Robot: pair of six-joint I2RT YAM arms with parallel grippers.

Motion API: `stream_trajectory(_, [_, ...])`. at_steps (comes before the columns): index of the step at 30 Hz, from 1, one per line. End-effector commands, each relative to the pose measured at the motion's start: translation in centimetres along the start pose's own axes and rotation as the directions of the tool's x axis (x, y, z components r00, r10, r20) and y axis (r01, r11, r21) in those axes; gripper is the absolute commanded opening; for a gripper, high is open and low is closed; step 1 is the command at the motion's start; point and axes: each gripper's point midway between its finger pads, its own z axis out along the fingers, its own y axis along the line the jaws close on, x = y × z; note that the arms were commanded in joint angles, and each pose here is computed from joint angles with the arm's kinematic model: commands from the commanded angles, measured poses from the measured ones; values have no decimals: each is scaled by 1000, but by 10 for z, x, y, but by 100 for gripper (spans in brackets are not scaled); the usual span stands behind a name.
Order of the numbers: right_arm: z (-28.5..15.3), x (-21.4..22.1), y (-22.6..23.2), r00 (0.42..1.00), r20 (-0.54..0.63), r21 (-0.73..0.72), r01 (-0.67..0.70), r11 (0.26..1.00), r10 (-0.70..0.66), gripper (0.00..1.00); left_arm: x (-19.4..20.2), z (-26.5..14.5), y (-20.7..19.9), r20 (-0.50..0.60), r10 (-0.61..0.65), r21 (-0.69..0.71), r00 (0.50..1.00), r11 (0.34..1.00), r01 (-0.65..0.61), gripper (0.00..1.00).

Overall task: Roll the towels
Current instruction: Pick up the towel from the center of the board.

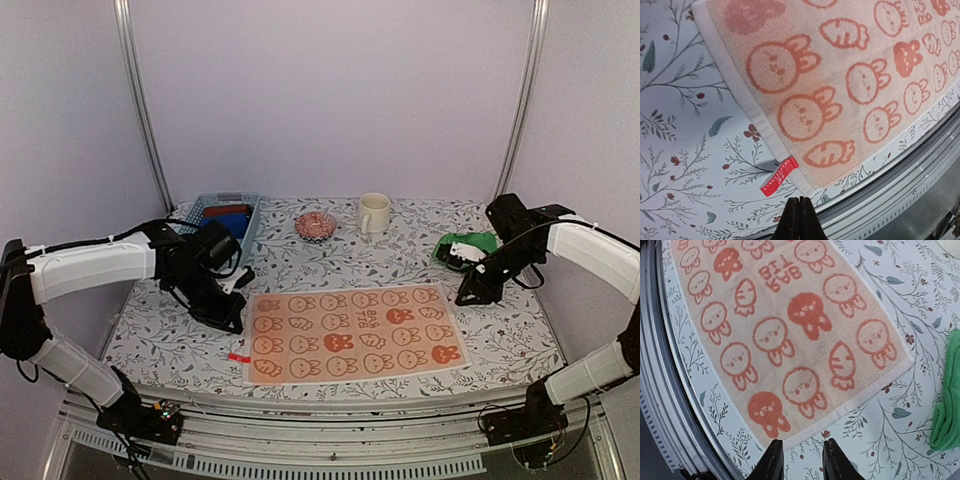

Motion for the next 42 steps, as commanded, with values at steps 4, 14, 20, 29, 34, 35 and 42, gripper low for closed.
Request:
stream_trajectory(4, [1, -42, -85, 960, 158, 105, -248, 963, 230, 28, -82, -10, 29, 255, -6, -100, 967, 995, 32, 8])
stream_trajectory(14, [60, -18, -144, 890, 48, 102, -456, 884, 453, 22, -132, -2, 17, 416, -36, -20, 909, 999, 48, 30])
stream_trajectory(20, [85, -11, -152, 871, 1, 80, -490, 868, 491, 22, -136, 4, 11, 421, -42, 22, 906, 999, 36, 30])
stream_trajectory(29, [106, -7, -155, 857, -37, 40, -512, 858, 514, 28, -135, 3, 5, 414, -18, 36, 910, 999, 3, 30])
stream_trajectory(34, [113, -3, -157, 856, -52, 43, -513, 857, 515, 29, -134, 2, 3, 411, -15, 48, 912, 999, -5, 30])
stream_trajectory(35, [113, -3, -157, 856, -50, 42, -514, 857, 515, 29, -133, 2, 3, 412, -16, 49, 911, 999, -4, 30])
stream_trajectory(42, [117, -5, -154, 860, -48, 11, -508, 861, 508, 30, -128, 3, 6, 411, -22, 42, 911, 999, 5, 30])
